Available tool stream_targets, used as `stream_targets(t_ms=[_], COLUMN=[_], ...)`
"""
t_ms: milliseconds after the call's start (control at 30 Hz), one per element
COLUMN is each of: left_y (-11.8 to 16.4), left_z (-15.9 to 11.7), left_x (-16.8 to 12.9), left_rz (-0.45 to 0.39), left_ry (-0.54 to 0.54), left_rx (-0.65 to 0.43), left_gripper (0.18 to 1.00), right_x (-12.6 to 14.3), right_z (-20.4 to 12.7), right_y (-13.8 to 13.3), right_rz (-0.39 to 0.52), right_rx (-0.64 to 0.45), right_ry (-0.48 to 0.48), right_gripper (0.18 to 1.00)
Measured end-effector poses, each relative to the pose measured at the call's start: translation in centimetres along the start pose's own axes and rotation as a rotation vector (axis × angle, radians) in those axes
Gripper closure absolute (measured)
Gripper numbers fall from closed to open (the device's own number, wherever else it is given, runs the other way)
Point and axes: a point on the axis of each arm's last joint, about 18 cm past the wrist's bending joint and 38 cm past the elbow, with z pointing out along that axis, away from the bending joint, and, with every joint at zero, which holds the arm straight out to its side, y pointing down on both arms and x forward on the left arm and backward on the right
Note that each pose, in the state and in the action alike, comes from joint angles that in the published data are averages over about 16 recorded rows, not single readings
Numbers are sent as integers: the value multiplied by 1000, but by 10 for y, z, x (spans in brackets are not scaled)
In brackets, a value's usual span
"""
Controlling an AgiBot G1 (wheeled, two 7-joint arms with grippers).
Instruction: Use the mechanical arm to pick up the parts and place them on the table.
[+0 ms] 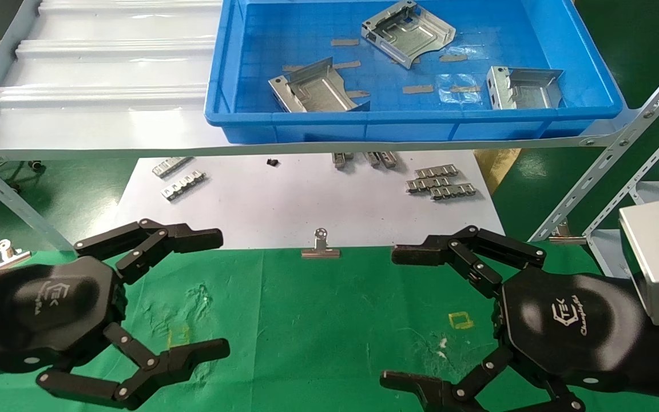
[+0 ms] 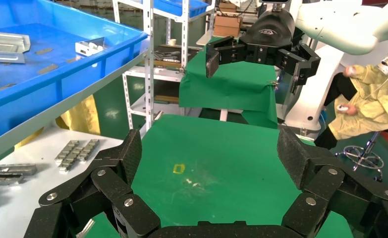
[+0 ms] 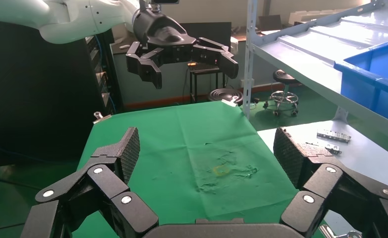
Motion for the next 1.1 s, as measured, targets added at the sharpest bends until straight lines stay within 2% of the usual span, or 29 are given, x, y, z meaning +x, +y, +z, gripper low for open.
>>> stream_targets(t_ms=[633,833,1100], left_y=[0,0,0], left_z=[0,0,0], left_x=[0,0,0], left_rz=[0,0,0], left_ry=[0,0,0], left_rx=[0,0,0], left_gripper=[205,254,380], right_x=[0,0,0], right_z=[0,0,0], right_y=[0,0,0], right_rz=[0,0,0], right_rx=[0,0,0], right_ry=[0,0,0], right_gripper=[178,178,178])
